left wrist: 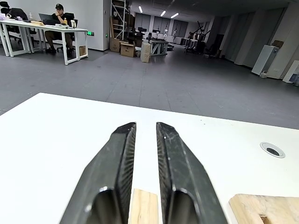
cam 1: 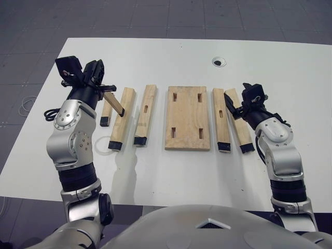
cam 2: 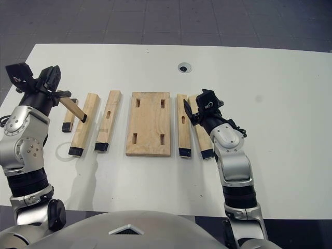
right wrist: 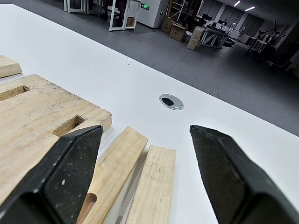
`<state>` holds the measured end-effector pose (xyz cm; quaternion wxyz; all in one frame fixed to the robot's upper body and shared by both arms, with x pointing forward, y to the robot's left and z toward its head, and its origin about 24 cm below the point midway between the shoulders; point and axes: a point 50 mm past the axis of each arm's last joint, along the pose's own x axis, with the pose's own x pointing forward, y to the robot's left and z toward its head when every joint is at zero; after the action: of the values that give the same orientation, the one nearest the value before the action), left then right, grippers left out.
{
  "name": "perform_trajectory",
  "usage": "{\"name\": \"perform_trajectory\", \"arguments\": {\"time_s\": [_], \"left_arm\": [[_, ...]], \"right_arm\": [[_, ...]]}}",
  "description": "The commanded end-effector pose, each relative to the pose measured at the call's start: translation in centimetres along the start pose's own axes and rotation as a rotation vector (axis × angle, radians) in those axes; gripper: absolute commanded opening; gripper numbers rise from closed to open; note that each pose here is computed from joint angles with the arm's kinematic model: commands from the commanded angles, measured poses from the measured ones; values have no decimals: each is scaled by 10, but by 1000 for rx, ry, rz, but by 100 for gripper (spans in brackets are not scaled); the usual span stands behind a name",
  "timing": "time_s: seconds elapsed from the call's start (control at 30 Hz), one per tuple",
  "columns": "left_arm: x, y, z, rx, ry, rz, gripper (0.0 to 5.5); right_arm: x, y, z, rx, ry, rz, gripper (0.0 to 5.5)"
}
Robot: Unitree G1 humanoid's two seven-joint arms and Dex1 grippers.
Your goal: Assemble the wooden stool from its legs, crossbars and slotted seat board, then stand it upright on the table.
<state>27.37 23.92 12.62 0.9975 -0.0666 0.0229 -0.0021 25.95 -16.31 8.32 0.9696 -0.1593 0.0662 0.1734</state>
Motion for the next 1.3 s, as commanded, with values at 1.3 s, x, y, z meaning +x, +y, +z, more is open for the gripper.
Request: {"name": "perform_trajectory", "arguments": {"time_s": [1.3], "left_arm": [[14,12,14,100,-51,1,79]], "right_arm": [[4,-1,2,1,8,-6,343]]}}
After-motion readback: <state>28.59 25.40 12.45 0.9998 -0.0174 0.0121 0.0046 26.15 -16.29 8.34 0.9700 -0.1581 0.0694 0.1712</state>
